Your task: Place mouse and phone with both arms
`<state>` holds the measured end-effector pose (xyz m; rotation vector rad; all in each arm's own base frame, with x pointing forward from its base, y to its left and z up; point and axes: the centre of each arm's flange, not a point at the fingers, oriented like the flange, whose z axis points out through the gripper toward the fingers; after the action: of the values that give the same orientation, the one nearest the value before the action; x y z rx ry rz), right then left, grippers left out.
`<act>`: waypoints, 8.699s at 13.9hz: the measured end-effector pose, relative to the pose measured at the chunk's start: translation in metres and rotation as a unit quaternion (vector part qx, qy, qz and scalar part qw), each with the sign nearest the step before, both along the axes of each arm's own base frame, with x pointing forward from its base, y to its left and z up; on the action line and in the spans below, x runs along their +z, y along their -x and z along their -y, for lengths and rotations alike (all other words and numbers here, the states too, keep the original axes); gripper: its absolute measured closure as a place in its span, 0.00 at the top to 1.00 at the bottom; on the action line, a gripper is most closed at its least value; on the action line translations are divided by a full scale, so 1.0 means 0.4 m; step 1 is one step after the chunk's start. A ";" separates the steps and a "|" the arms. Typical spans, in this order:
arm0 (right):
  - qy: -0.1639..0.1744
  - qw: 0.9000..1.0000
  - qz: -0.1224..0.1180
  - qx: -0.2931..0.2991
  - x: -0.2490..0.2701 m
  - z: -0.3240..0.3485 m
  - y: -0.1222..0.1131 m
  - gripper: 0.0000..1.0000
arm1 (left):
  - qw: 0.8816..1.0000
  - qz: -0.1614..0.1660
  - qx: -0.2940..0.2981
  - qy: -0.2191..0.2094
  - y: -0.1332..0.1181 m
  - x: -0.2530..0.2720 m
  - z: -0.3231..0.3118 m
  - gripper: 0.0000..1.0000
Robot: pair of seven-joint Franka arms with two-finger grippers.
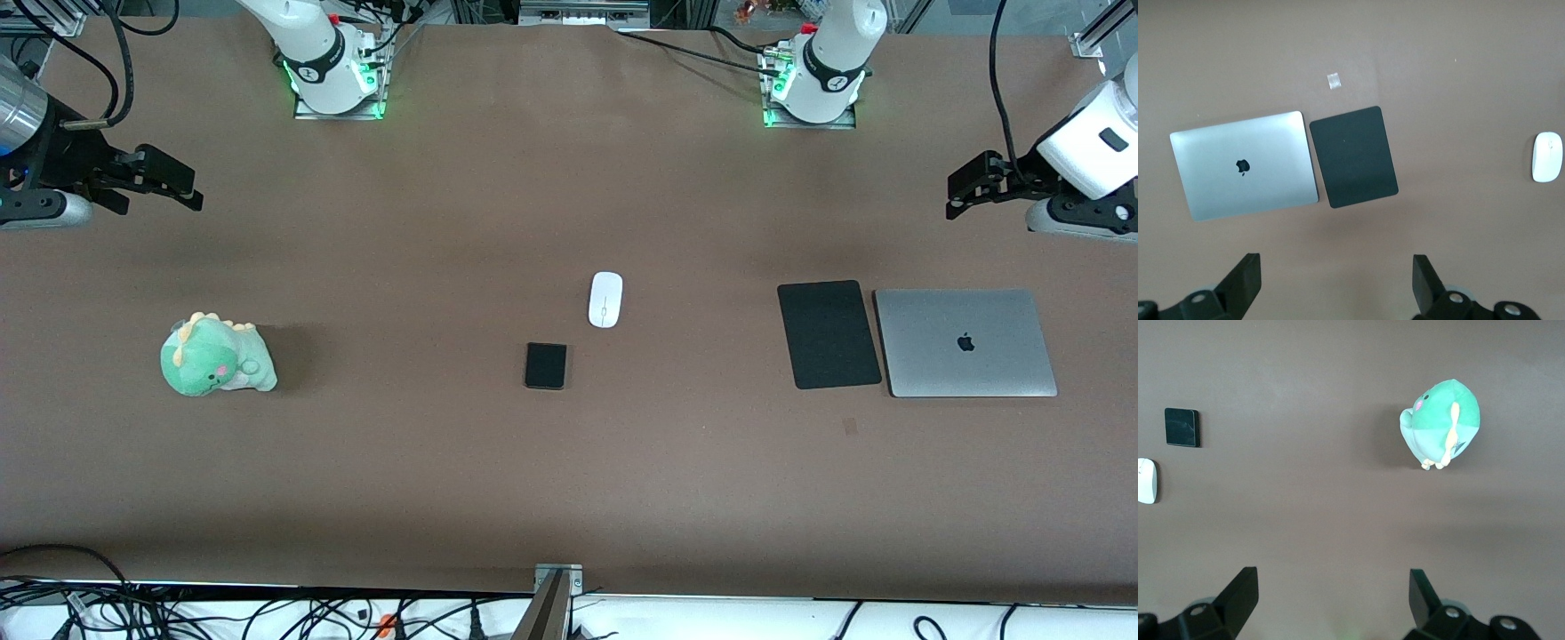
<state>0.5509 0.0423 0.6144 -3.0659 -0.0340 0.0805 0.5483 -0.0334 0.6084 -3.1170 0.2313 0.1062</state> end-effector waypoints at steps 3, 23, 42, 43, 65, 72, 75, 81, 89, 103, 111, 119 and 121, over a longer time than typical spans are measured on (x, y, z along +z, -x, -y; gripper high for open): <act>0.000 1.000 -0.001 0.000 -0.002 0.000 0.000 1.00 | 0.997 -0.064 -0.039 -0.005 0.011 -0.074 0.106 1.00; 0.000 1.000 -0.012 0.009 -0.035 -0.014 -0.015 1.00 | 0.998 0.019 -0.062 0.015 0.054 -0.966 1.050 1.00; -0.002 1.000 -0.003 0.031 -0.202 -0.081 -0.067 1.00 | 0.997 0.008 -0.066 -0.033 0.107 -1.044 1.102 0.61; -0.002 0.999 -0.003 0.033 -0.232 -0.090 -0.084 1.00 | 0.998 -0.003 -0.053 -0.041 0.089 -1.004 1.087 0.61; -0.012 0.996 0.026 -0.086 -0.873 -0.938 -0.179 1.00 | 0.994 -0.080 -0.007 -0.075 -0.072 -1.050 0.149 0.61; -0.026 0.992 0.071 -0.104 -1.045 -1.044 -0.155 1.00 | 0.996 -0.057 0.003 -0.064 -0.048 -1.061 0.101 0.61; -0.010 0.992 0.083 -0.097 -1.089 -1.079 -0.135 1.00 | 0.997 -0.045 0.005 -0.057 -0.050 -1.067 0.092 0.61; 0.007 0.992 0.093 -0.083 -1.116 -1.092 -0.123 1.00 | 0.998 -0.044 0.005 -0.054 -0.048 -1.070 0.068 1.00; 0.012 0.992 0.096 -0.081 -1.105 -1.098 -0.121 0.81 | 0.990 -0.098 0.012 -0.098 -0.114 -0.841 0.089 1.00; 0.069 0.996 0.051 -0.027 -0.858 -0.767 -0.318 0.81 | 0.998 -0.054 0.004 -0.008 -0.114 -0.054 0.052 1.00; 0.081 0.997 0.010 0.008 -0.948 -0.356 -0.357 0.81 | 0.997 0.058 0.037 -0.013 0.072 0.003 -0.037 1.00; 0.076 0.997 0.022 0.008 -1.091 -0.295 -0.276 0.81 | 0.997 0.059 0.041 -0.012 0.054 0.007 -0.039 1.00; 0.075 0.997 0.024 0.008 -1.091 -0.279 -0.276 0.81 | 0.997 0.058 0.049 -0.012 0.043 0.003 -0.040 1.00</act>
<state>0.6612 0.1537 0.1781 -3.2179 -0.0585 0.0097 0.5309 -0.0176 0.6095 -3.0969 0.0744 -0.0692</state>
